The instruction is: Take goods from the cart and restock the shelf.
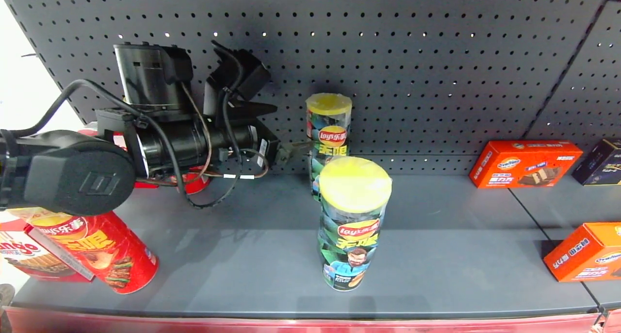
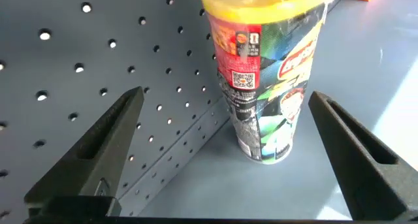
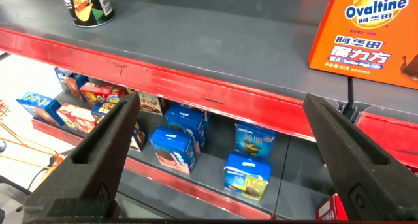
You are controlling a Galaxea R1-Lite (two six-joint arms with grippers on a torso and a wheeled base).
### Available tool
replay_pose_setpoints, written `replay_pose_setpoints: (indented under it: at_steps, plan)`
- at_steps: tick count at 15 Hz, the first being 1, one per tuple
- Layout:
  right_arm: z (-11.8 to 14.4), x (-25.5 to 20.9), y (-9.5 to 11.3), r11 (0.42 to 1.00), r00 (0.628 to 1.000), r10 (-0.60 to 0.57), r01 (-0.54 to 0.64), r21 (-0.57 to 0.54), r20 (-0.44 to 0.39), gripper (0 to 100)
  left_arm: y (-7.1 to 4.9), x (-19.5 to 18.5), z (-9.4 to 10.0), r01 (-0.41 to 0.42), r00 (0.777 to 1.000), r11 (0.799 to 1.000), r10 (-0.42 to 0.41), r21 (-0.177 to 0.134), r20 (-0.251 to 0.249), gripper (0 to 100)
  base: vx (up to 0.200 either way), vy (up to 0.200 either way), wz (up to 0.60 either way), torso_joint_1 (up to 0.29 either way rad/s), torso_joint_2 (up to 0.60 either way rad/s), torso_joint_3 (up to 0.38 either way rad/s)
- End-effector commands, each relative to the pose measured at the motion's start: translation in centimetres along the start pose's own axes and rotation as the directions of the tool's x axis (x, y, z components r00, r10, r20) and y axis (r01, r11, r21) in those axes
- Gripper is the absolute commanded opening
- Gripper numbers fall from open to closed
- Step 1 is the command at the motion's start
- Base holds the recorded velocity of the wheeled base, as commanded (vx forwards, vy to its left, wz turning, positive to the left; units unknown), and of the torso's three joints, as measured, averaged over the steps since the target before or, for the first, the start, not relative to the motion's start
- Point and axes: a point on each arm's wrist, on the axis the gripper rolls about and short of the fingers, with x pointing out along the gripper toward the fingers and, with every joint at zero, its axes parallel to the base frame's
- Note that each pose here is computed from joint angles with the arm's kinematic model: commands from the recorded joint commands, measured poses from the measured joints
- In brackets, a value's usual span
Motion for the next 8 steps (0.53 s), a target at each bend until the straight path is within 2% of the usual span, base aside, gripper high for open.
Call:
replay_pose_setpoints:
  at_steps: [1, 5, 8]
  plan:
    - [0.0, 0.0, 0.0, 1.000, 1.000, 0.001, -0.001, 0.000, 0.000, 100, 0.0, -1.3, 1.3, -0.015, 1.000, 1.000, 0.014, 0.007, 0.023, 100, 0.000, 0.000, 0.00, 0.000, 0.00, 0.000]
    - [0.0, 0.0, 0.0, 1.000, 1.000, 0.001, -0.001, 0.000, 0.000, 100, -0.1, -3.0, 2.7, -0.043, 0.999, 0.999, 0.042, 0.008, 0.015, 100, 0.000, 0.000, 0.00, 0.000, 0.00, 0.000]
    - [0.0, 0.0, 0.0, 1.000, 1.000, 0.001, -0.001, 0.000, 0.000, 100, -0.7, -3.6, 3.6, -0.054, 0.998, 0.999, 0.053, 0.011, 0.014, 100, 0.000, 0.000, 0.00, 0.000, 0.00, 0.000]
